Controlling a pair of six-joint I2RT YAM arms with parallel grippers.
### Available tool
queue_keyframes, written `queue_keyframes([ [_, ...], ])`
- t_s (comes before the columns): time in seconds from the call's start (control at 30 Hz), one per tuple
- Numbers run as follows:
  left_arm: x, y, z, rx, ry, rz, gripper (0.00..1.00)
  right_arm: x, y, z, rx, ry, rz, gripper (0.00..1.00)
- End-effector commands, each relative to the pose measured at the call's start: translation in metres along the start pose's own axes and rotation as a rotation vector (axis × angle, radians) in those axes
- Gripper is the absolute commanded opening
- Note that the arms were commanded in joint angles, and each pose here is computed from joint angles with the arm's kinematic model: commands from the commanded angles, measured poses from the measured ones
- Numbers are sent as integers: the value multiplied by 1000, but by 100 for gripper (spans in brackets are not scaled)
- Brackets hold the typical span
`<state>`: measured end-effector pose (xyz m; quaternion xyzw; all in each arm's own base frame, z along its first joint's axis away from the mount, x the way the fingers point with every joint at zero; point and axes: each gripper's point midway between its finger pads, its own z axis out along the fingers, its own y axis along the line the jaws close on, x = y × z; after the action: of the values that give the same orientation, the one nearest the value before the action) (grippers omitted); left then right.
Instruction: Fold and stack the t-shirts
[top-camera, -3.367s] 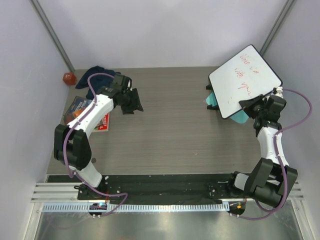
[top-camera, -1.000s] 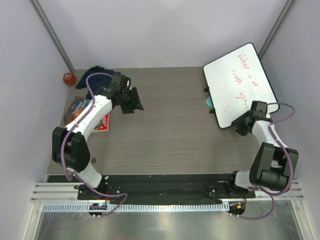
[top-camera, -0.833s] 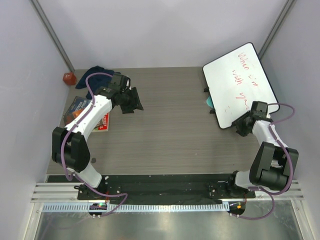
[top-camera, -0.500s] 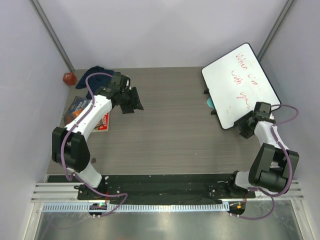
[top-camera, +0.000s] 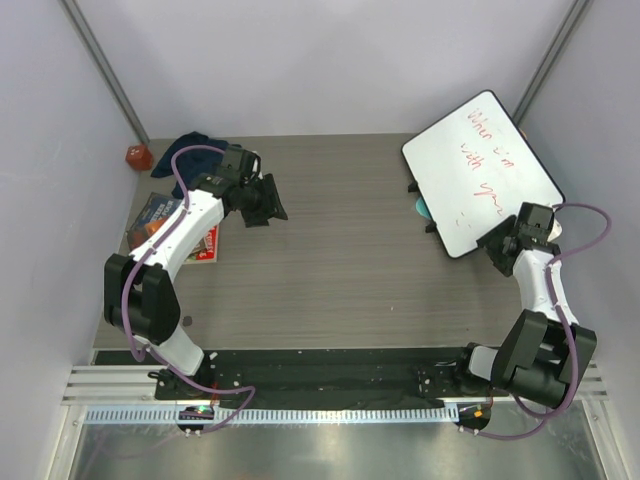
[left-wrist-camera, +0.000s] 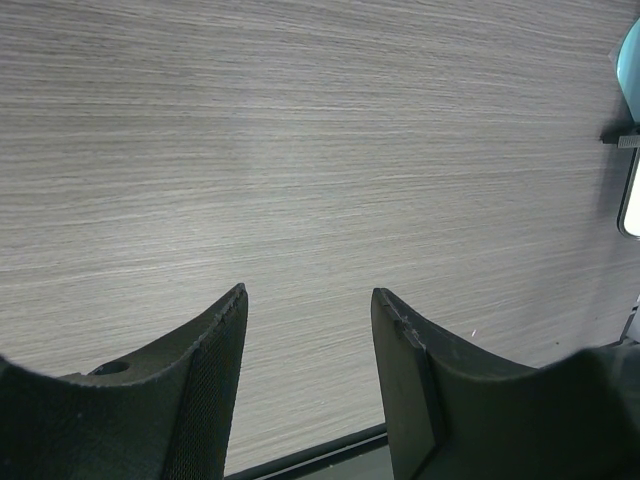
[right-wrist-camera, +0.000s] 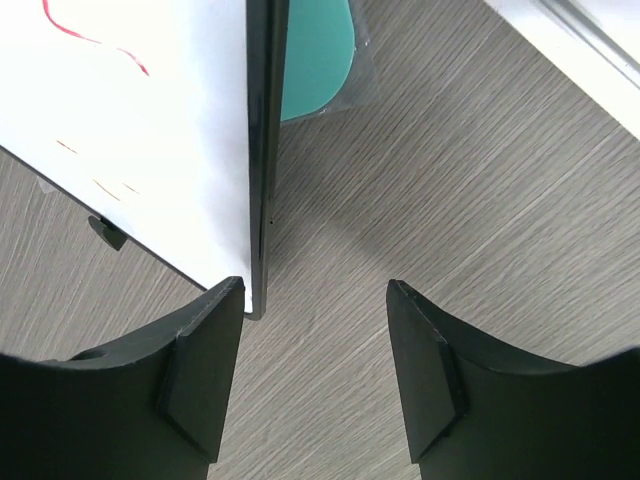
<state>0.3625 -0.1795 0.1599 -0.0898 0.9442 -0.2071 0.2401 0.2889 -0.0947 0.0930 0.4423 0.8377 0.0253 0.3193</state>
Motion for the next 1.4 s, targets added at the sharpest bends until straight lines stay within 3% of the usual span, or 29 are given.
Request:
queue_keyframes([
  [0.0,-7,-7,-3,41,-24,3,54,-29,7,-12,-19,-111,-5,64],
  [0.4,-6,-6,-2,39,-20,4,54,-51,23,3,-114,-202,54,67],
  [0.9,-5,-5,4,36,-4,-2,54,-74,39,28,-298,-212,106,71],
  [0.93,-4,-5,5,36,-2,-4,53,-74,42,34,-311,-207,106,68],
  [0.97,-4,-5,5,36,-2,-4,53,-85,50,34,-347,-239,103,58],
  [1.07,-4,-5,6,37,0,-4,54,-91,67,49,-407,-179,117,45],
  [1.17,-3,-4,7,35,3,-3,53,-96,81,61,-455,-131,128,25],
  [1.2,-3,-4,7,33,3,-4,54,-99,83,62,-459,-131,130,13],
  [1.3,-2,-4,9,33,9,-6,54,-107,86,64,-458,-139,125,1],
  [1.37,-2,-4,10,33,11,-11,54,-108,83,67,-434,-135,108,1],
])
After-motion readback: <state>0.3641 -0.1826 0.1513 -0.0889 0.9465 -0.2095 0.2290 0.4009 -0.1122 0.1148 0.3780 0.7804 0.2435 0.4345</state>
